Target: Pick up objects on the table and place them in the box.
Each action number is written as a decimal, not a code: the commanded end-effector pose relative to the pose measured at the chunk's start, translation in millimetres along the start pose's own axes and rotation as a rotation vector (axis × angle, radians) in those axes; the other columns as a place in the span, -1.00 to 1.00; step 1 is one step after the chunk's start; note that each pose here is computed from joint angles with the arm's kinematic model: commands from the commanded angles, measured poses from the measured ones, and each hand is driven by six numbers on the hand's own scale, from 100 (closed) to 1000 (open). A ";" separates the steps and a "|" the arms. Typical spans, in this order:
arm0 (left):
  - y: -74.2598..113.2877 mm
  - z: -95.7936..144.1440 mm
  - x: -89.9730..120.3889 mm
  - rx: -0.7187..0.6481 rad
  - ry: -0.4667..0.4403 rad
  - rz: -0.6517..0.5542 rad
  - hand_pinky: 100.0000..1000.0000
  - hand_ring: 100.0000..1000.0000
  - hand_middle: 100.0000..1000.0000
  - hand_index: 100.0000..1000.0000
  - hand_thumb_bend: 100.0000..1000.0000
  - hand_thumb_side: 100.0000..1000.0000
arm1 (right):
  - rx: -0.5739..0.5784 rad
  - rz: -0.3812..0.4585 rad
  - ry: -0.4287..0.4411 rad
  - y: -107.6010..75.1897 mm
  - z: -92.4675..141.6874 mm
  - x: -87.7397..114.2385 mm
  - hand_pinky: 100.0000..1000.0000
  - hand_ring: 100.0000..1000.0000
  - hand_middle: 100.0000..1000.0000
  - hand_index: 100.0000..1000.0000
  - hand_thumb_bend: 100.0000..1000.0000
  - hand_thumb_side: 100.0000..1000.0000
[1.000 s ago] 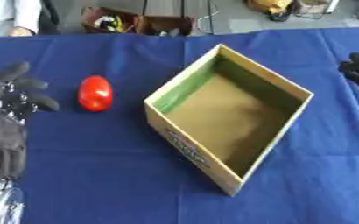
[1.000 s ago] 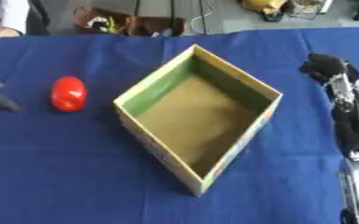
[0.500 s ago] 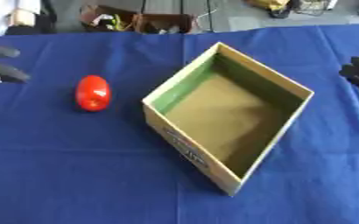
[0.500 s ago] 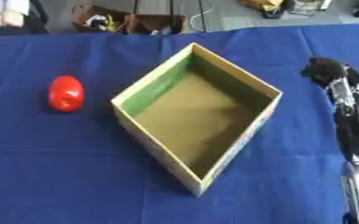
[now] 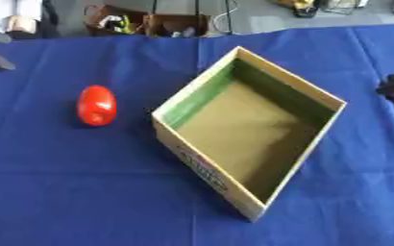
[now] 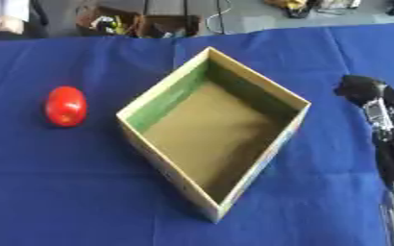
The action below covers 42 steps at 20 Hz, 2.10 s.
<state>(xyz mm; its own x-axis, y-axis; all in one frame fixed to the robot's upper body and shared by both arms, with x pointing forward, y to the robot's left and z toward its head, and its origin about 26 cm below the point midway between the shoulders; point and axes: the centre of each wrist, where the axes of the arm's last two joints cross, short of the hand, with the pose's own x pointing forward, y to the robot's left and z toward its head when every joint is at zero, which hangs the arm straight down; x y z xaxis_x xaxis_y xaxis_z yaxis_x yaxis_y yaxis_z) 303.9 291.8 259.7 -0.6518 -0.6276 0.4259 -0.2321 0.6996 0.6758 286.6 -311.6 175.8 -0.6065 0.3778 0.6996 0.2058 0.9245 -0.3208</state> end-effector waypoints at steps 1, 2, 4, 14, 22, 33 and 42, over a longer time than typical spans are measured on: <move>19.2 -6.2 5.6 -0.058 -0.012 -0.106 0.38 0.26 0.50 0.94 -1.00 0.69 | 0.005 0.033 -0.026 -5.1 -2.1 3.7 0.79 0.68 0.20 0.54 -1.00 0.69; 22.4 -7.6 4.2 -0.083 -0.009 -0.134 0.40 0.30 0.53 0.96 -1.00 0.70 | 0.006 0.035 -0.028 -5.1 -2.1 3.7 0.79 0.68 0.20 0.54 -1.00 0.69; 29.2 -11.5 0.5 -0.140 -0.006 -0.200 0.45 0.40 0.60 1.00 -1.00 0.71 | 0.007 0.039 -0.028 -5.2 -1.7 3.5 0.79 0.68 0.20 0.54 -1.00 0.69; 66.2 -51.0 -28.2 -0.513 0.033 -0.509 0.58 0.66 0.76 1.00 -0.65 0.92 | 0.023 0.056 -0.028 -5.9 0.7 2.3 0.79 0.68 0.20 0.54 -1.00 0.66; 63.4 -83.2 -44.9 -0.711 0.052 -0.613 0.65 0.82 0.93 1.00 -0.19 1.00 | 0.042 0.062 -0.026 -4.8 2.1 1.8 0.79 0.68 0.20 0.54 -1.00 0.68; 52.5 -112.2 -69.4 -0.907 0.149 -0.674 0.74 0.95 1.00 1.00 0.34 1.00 | 0.067 0.075 -0.027 -3.1 2.5 1.8 0.79 0.68 0.20 0.53 -1.00 0.69; 36.6 -126.0 -80.1 -0.956 0.147 -0.591 0.65 0.83 0.96 1.00 0.28 1.00 | 0.077 0.088 -0.035 -1.9 1.1 2.5 0.79 0.68 0.19 0.51 -1.00 0.70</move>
<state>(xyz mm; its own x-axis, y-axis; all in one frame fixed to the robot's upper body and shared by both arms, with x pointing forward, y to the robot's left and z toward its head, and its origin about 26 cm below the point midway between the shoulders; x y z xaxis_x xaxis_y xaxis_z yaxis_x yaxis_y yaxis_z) 440.4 321.4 314.6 -0.5067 -0.8604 -0.0551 0.2155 -0.1882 0.9582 284.2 -311.7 170.6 -0.6016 0.4345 0.6703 0.1940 0.8935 -0.4050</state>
